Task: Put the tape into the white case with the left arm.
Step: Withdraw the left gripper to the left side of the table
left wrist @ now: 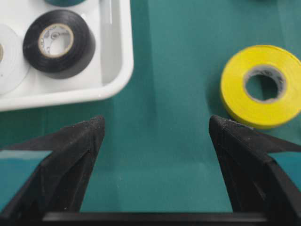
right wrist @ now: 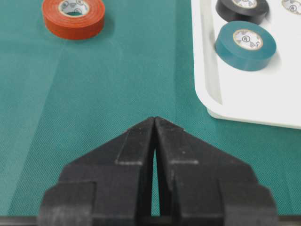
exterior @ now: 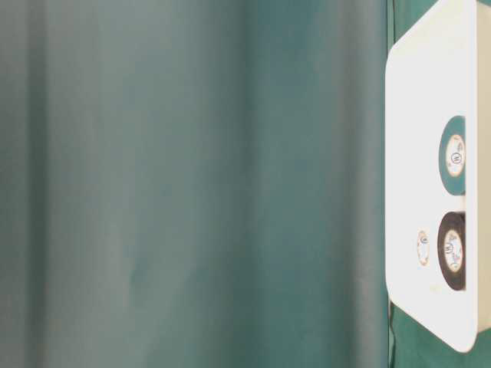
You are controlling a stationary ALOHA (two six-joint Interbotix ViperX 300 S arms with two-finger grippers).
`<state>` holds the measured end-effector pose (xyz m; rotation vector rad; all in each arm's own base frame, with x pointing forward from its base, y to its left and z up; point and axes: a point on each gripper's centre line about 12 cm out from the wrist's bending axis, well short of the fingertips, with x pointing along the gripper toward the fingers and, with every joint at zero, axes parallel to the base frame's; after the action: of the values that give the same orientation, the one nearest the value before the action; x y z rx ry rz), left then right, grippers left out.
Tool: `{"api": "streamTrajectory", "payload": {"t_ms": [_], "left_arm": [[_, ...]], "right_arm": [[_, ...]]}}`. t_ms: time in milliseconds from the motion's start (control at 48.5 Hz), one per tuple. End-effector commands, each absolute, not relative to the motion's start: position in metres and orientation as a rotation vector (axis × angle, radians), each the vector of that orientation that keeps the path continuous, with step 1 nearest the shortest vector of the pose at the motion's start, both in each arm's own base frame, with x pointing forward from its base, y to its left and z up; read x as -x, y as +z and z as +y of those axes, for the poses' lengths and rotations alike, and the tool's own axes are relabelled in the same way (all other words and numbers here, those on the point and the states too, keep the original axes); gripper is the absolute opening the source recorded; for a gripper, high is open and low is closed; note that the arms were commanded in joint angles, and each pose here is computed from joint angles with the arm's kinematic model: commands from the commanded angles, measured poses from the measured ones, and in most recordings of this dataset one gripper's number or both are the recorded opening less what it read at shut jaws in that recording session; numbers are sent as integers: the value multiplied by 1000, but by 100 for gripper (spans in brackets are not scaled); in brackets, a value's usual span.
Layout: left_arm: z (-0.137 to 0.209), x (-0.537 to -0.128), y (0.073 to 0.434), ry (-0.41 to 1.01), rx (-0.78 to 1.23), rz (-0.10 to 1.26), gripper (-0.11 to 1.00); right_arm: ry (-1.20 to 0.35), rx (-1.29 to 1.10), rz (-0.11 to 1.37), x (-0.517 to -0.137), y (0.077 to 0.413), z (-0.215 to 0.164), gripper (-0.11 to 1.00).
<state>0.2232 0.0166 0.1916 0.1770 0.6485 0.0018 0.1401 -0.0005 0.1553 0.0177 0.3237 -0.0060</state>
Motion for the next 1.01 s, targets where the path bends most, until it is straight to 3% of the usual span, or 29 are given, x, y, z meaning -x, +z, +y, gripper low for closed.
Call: {"api": "streamTrajectory", "payload": {"t_ms": [0, 556, 989], "left_arm": [[14, -220, 195, -1, -171, 622, 91], [-24, -221, 188, -162, -199, 642, 91], [-27, -221, 188, -165, -175, 640, 91]], "right_arm": [[-5, -18, 307, -142, 160, 0, -9], [-7, -16, 307, -142, 160, -1, -9], [-7, -16, 308, -142, 159, -1, -9]]}}
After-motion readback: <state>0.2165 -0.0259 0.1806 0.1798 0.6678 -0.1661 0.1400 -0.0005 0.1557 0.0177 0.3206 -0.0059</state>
